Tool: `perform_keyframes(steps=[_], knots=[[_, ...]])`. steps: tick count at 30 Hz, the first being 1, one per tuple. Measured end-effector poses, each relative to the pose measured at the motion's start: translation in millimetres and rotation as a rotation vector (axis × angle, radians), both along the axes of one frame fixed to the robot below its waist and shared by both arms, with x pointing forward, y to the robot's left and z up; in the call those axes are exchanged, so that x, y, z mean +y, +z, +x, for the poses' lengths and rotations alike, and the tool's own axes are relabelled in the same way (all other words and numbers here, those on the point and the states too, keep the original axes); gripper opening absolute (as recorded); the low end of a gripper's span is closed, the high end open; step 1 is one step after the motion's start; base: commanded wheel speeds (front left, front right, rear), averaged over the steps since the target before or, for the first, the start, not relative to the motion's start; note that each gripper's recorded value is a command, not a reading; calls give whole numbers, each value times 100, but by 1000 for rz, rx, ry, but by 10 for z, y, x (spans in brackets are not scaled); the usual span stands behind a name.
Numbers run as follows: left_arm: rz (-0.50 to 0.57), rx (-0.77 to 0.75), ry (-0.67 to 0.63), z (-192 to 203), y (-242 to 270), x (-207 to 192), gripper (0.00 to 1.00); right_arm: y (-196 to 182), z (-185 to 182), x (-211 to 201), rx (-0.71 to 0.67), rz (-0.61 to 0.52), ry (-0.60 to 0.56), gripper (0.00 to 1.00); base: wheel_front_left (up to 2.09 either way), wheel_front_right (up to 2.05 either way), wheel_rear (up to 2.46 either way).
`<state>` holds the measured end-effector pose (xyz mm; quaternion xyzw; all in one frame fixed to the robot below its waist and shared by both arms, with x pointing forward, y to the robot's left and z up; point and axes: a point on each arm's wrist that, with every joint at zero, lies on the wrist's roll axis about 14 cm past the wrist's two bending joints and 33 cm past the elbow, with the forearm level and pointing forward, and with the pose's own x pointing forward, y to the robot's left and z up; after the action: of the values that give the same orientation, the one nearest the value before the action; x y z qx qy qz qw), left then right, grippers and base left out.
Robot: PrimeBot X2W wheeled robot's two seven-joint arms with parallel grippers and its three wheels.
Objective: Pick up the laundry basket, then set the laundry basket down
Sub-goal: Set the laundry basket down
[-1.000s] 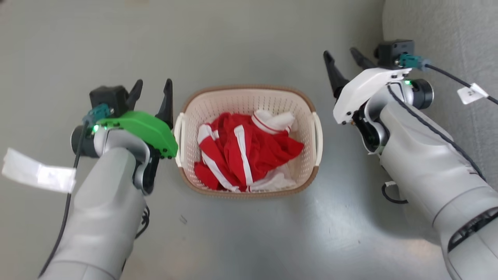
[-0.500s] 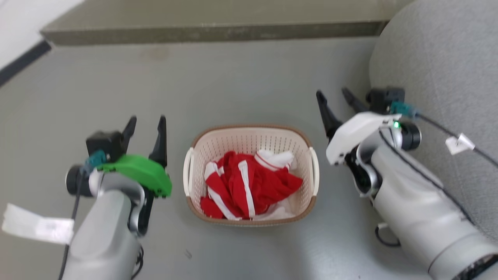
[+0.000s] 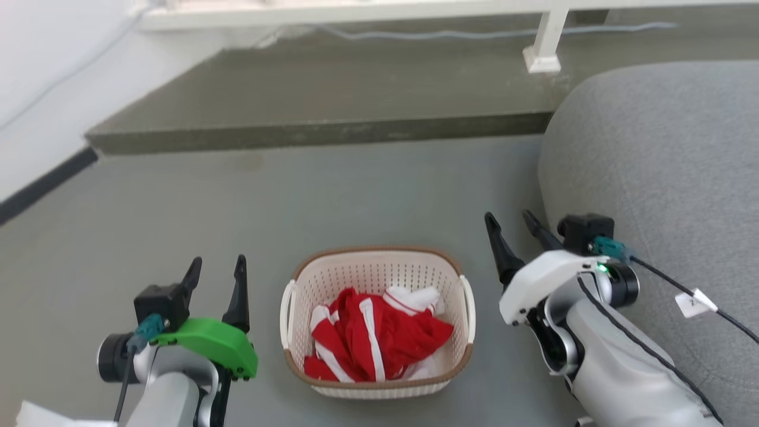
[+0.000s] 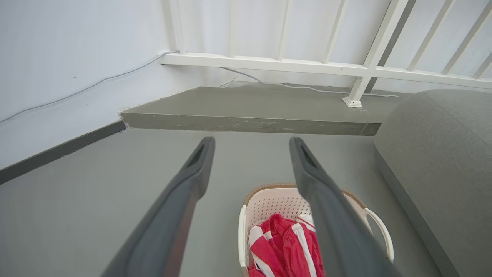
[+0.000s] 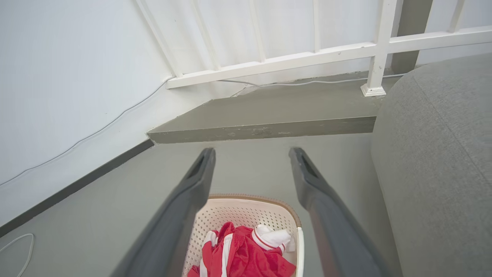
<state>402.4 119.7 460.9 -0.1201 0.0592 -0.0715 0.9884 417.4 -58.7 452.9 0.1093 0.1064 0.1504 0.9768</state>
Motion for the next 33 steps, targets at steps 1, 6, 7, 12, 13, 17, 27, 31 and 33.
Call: perform_keyframes(steps=[1, 6, 7, 12, 13, 17, 27, 31, 33], knots=[[0, -22, 2, -48, 67, 2, 100, 62, -46, -41, -22, -1, -8, 100, 0, 0, 0], [-5, -48, 9, -173, 141, 4, 100, 181, -142, -132, -64, 1, -40, 100, 0, 0, 0], [-4, -51, 11, -196, 147, 4, 100, 189, -167, -140, -68, 2, -42, 100, 0, 0, 0], [-11, -56, 18, -272, 157, 11, 100, 216, -253, -185, -85, 1, -59, 100, 0, 0, 0], [-12, -58, 19, -286, 162, 13, 100, 221, -271, -193, -88, 2, -62, 100, 0, 0, 0], [-12, -62, 33, -339, 167, 37, 100, 225, -349, -220, -95, 7, -72, 100, 0, 0, 0], [3, -37, 27, -489, 66, -4, 100, 188, -507, -330, -96, 9, -110, 100, 0, 0, 0], [21, -43, 25, -509, 73, -12, 100, 162, -554, -361, -91, 11, -122, 100, 0, 0, 0], [21, -47, 26, -508, 85, -12, 100, 161, -568, -380, -92, 13, -128, 100, 0, 0, 0]])
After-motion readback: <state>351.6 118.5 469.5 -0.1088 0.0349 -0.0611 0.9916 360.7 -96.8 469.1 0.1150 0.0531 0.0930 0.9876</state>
